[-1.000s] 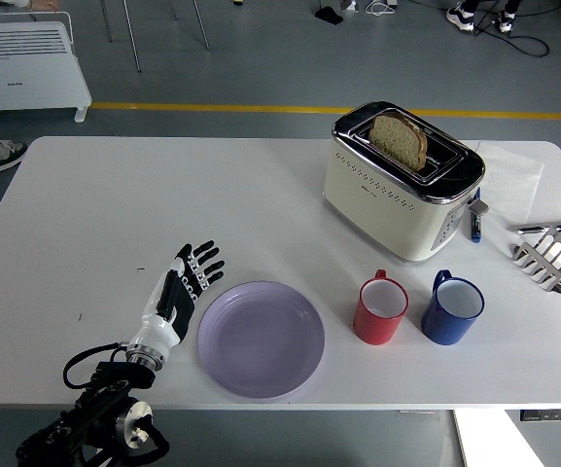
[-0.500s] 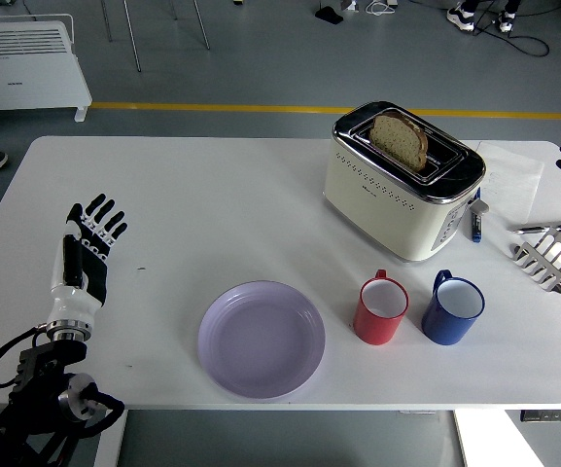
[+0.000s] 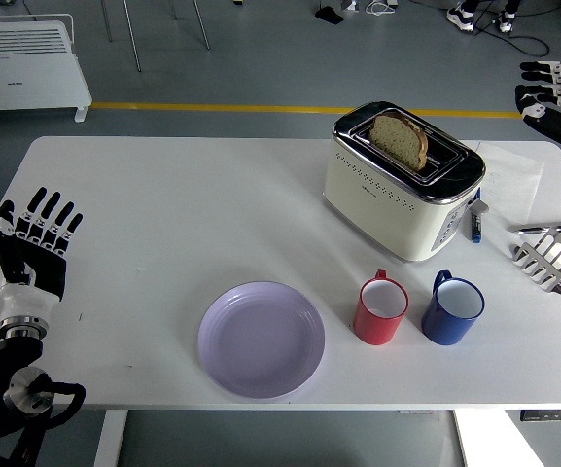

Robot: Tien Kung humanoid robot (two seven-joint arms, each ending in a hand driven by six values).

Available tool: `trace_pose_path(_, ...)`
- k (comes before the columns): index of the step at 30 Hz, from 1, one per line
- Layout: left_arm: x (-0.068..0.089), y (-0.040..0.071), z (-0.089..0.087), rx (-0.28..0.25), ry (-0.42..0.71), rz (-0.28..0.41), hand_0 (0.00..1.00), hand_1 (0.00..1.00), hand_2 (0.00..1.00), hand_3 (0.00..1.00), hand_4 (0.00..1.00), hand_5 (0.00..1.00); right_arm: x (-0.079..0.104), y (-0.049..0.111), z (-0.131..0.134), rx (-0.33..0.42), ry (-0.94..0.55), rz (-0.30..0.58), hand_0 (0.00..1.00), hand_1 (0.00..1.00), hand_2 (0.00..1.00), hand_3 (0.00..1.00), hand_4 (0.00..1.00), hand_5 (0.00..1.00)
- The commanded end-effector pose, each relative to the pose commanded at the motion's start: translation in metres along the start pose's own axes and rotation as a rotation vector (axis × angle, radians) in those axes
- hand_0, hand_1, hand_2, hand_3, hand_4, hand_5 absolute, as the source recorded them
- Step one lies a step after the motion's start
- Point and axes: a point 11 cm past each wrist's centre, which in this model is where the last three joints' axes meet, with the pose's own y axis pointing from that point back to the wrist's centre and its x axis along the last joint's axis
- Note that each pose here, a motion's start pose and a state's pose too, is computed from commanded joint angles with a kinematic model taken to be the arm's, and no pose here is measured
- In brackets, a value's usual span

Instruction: Push plate across desktop,pick up the break from the machine,place the break in the plate

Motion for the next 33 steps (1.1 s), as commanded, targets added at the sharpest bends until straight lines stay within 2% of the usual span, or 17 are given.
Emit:
trace_pose_path(2,0.006,0.001,0.003,-0.005,0.021,0.016,0.753,0.774,0.811,0.788,0.58,0.998,-0.007,-0.012,-0.01,-0.002,0.093,-0.036,0.89,0.837,0.863,0.845,0.679,0.332)
trace_pose_path(3,0.01,0.001,0.005,-0.009,0.03,0.026,0.753,0.776,0.811,0.784,0.582,0.998,-0.011,-0.019,-0.017,-0.003,0.137,-0.051,0.906,0.858,0.894,0.882,0.716,0.312)
trace_pose_path(7,0.016,0.002,0.008,-0.018,0.038,0.043,0.753,0.776,0.811,0.784,0.582,0.998,-0.024,-0.041,-0.042,0.012,0.235,-0.086,0.906,0.858,0.894,0.882,0.716,0.312)
trace_pose_path(11,0.018,0.001,0.011,-0.025,0.037,0.05,0.752,0.775,0.809,0.778,0.583,0.998,-0.045,-0.059,-0.067,0.017,0.325,-0.132,0.916,0.868,0.903,0.897,0.738,0.296)
trace_pose_path(13,0.018,0.001,0.011,-0.026,0.037,0.051,0.752,0.775,0.809,0.778,0.583,0.998,-0.047,-0.063,-0.073,0.024,0.34,-0.136,0.916,0.868,0.903,0.897,0.738,0.296)
trace_pose_path(16,0.02,0.001,0.012,-0.028,0.033,0.058,0.752,0.773,0.809,0.777,0.579,0.998,-0.068,-0.074,-0.085,0.017,0.411,-0.174,0.921,0.861,0.878,0.905,0.766,0.275)
trace_pose_path(21,0.023,0.002,0.01,-0.026,0.026,0.067,0.752,0.773,0.809,0.777,0.579,0.998,-0.084,-0.085,-0.087,-0.006,0.49,-0.192,0.921,0.861,0.878,0.905,0.766,0.275)
trace_pose_path(22,0.023,0.003,0.01,-0.024,0.025,0.069,0.752,0.772,0.809,0.778,0.578,0.998,-0.09,-0.087,-0.088,-0.012,0.512,-0.199,0.914,0.853,0.849,0.885,0.774,0.256)
trace_pose_path(27,0.024,0.005,0.006,-0.014,0.018,0.07,0.752,0.772,0.809,0.778,0.578,0.998,-0.115,-0.096,-0.085,-0.061,0.558,-0.25,0.914,0.853,0.849,0.885,0.774,0.256)
trace_pose_path(28,0.024,0.005,0.006,-0.013,0.017,0.071,0.752,0.773,0.808,0.777,0.578,0.998,-0.116,-0.097,-0.084,-0.07,0.564,-0.255,0.905,0.835,0.806,0.847,0.781,0.256)
trace_pose_path(33,0.025,0.008,0.001,0.0,0.013,0.073,0.752,0.773,0.808,0.777,0.578,0.998,-0.132,-0.103,-0.083,-0.122,0.615,-0.291,0.905,0.835,0.806,0.847,0.781,0.256)
